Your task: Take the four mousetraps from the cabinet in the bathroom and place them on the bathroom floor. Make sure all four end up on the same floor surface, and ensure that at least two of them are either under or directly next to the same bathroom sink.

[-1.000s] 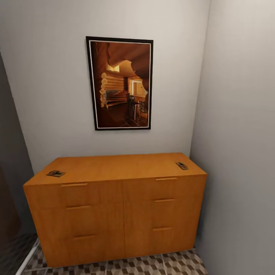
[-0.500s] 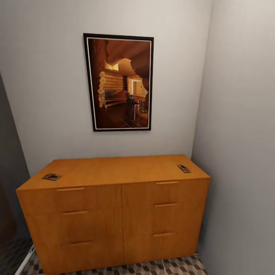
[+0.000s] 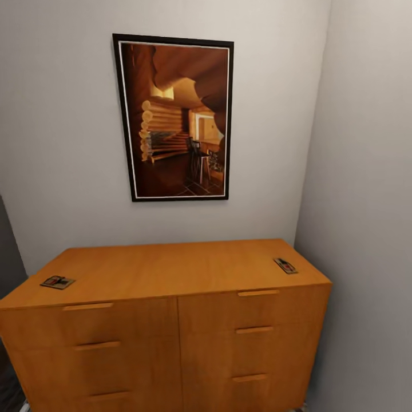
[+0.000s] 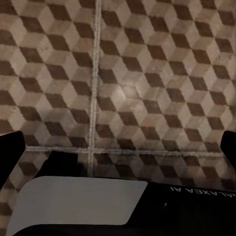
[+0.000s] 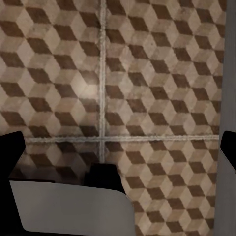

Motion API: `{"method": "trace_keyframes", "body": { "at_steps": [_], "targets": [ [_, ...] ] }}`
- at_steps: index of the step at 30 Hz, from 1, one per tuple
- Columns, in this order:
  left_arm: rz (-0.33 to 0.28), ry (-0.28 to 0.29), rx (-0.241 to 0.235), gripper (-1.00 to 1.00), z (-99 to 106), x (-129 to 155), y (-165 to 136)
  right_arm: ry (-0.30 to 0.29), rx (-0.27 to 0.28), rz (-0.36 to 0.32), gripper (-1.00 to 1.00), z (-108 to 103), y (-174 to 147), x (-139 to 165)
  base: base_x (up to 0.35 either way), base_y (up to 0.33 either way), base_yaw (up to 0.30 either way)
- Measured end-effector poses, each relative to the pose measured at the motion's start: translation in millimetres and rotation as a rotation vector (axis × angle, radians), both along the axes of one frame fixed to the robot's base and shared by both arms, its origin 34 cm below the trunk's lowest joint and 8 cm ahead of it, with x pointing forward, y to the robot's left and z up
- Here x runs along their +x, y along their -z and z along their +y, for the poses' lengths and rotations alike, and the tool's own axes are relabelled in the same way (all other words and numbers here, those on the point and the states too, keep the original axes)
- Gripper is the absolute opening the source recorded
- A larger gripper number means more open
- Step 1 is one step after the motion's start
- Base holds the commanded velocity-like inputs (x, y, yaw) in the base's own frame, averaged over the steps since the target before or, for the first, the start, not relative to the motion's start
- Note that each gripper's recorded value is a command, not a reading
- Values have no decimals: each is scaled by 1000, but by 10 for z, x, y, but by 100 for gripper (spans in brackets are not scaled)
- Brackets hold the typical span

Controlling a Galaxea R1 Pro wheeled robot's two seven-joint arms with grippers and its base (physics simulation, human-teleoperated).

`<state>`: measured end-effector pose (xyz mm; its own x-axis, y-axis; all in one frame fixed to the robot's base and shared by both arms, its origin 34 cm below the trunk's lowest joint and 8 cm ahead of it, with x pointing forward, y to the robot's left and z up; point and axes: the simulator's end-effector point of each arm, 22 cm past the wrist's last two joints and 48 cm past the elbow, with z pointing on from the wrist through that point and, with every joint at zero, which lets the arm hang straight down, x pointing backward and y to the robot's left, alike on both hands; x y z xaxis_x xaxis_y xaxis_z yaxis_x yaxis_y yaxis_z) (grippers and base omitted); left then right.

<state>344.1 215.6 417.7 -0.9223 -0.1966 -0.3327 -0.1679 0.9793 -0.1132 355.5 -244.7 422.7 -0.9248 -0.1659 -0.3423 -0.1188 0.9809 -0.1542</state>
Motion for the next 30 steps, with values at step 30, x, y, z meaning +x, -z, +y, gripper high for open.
{"method": "trace_keyframes", "body": {
  "at_steps": [30],
  "targets": [
    [3,-7,-1,100,-6,-2,-15,0,-2,0,100,-22,-17,4,7,0,0]
  ]
}}
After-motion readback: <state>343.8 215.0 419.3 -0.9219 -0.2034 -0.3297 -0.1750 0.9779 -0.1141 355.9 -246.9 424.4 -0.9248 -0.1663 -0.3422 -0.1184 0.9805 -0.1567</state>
